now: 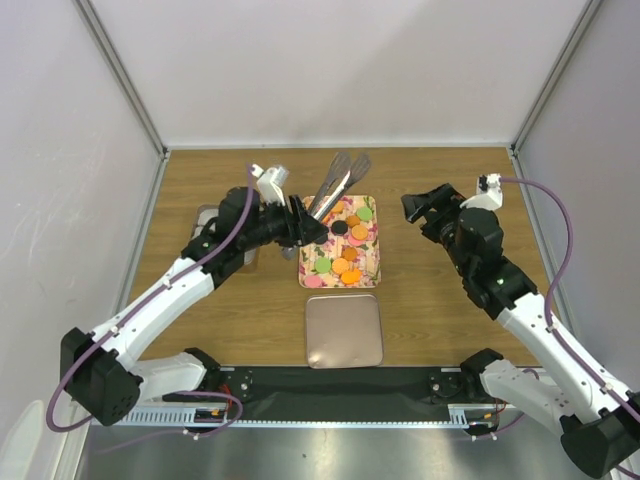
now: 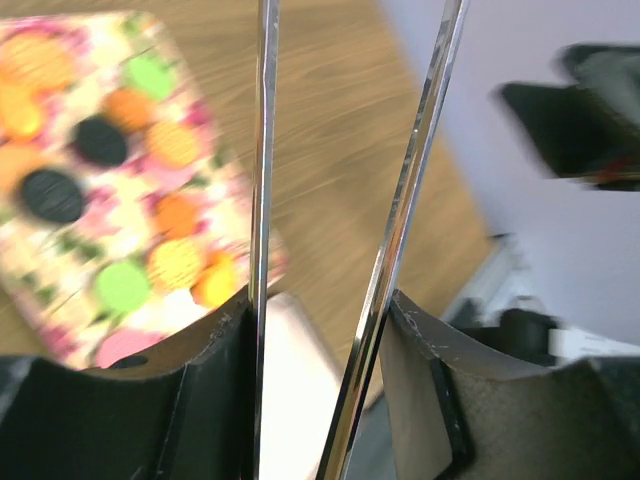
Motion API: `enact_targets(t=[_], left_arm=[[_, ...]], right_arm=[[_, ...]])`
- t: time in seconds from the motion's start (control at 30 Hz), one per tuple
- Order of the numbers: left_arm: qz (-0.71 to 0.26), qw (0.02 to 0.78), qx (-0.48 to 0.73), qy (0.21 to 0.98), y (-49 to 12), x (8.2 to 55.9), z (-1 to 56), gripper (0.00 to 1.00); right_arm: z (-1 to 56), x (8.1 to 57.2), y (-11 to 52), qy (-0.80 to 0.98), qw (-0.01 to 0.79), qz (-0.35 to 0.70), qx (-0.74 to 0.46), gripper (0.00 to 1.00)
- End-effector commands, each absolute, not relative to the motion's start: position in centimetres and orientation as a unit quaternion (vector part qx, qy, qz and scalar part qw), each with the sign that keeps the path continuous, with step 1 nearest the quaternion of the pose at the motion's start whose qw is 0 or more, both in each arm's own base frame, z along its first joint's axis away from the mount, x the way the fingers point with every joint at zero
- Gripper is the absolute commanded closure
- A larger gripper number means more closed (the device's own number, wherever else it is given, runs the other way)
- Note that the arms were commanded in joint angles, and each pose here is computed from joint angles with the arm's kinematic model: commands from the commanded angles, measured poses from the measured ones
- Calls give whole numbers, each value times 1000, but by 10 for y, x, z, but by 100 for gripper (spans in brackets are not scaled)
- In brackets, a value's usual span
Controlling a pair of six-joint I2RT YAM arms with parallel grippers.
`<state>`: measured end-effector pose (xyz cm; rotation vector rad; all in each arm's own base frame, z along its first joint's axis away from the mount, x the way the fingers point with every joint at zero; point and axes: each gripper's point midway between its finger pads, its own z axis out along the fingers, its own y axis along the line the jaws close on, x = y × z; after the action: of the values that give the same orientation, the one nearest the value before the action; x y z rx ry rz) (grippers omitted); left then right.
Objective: Pack the cookies
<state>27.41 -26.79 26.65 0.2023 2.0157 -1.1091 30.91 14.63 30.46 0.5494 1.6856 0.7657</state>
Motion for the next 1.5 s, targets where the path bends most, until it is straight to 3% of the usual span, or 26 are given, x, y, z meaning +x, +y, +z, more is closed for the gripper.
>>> enact_targets(t=[0.0,0.23,0.5,0.93,1.47], left_arm=[[-318,436,85,838,-248,287,240,48],[-177,431,73,882,-212,279,196,49],[-83,399,93,908,-198,260,157,50],[-52,347,119,929,-202,241,111,49],[-22,316,135,939,-213,252,84,49]], right_arm=[[283,304,136,768,554,254,195,17],[259,308,140,799,537,223,153,16],[249,316,150,816,524,214,116,17],[245,322,142,826,524,186,91,17],[240,325,137,827,524,185,85,17]])
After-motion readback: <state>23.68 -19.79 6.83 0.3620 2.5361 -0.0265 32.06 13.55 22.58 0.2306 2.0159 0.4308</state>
